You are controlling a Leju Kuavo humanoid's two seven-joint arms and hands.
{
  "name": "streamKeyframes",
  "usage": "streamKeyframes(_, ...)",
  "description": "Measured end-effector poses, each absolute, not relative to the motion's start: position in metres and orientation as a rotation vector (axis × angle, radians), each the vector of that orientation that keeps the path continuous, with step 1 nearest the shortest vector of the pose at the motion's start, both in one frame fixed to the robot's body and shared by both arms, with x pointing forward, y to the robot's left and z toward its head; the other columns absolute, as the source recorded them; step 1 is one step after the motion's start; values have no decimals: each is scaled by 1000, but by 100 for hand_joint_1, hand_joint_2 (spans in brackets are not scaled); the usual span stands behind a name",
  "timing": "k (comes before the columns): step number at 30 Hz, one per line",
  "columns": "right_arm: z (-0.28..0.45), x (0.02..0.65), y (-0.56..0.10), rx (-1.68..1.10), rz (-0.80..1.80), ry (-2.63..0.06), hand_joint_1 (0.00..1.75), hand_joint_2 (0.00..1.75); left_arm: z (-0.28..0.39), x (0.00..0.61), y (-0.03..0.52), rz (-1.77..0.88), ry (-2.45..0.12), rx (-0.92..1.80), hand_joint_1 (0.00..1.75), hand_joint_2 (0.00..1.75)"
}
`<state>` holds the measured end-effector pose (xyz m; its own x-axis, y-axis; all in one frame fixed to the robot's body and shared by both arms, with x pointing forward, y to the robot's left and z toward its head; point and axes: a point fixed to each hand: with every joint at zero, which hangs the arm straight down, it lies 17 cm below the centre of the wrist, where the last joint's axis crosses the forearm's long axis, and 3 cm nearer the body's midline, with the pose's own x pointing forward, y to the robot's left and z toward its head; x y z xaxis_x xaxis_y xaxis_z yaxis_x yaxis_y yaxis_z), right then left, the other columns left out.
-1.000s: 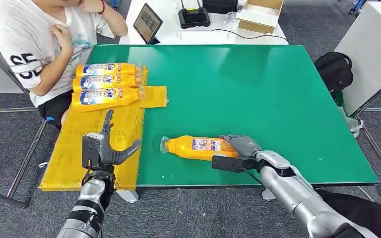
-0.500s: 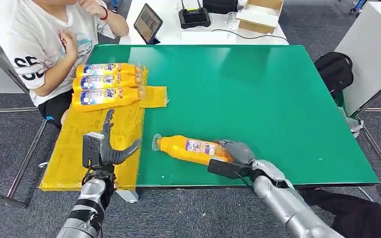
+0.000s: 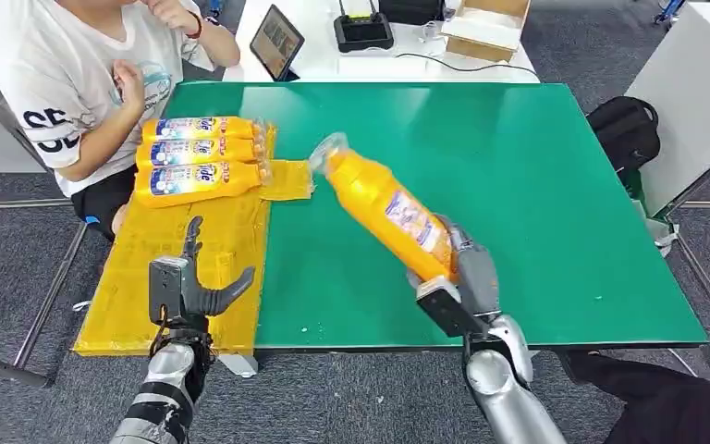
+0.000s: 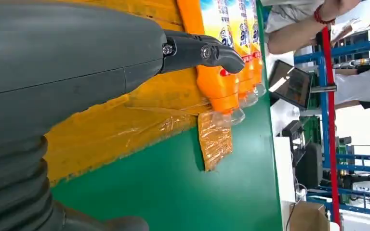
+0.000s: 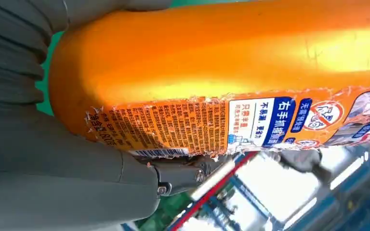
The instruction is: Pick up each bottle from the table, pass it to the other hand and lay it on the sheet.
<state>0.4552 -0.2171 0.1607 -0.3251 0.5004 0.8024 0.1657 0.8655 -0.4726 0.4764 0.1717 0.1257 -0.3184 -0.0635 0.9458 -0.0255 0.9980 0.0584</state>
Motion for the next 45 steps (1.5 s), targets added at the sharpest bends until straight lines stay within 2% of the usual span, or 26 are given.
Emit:
streamKeyframes(5, 198, 436, -241, -567, 168, -2037, 175, 175, 127, 475, 173, 22, -1880, 9, 0, 175)
streamKeyframes(10, 230, 416, -239, -584, 80, -2178, 175, 175, 136, 469, 143, 114, -1812, -353, 0, 175)
streamKeyframes(15, 229, 411, -220, -519, 96, -2201, 175, 175, 166, 450, 109, 155, -1777, -691, 0, 175)
streamKeyframes(19, 222, 409, -198, -459, 132, -2201, 175, 175, 188, 433, 87, 149, -1770, -859, 0, 175)
streamKeyframes(29, 207, 408, -180, -372, 107, -2169, 175, 175, 210, 412, 70, 110, -1805, -944, 0, 175)
streamKeyframes(35, 189, 412, -162, -266, 124, -2105, 175, 175, 212, 406, 62, 52, -1844, -898, 0, 175)
streamKeyframes(45, 140, 415, -96, -116, 293, -1965, 175, 175, 209, 393, 38, -46, -1837, -902, 0, 175)
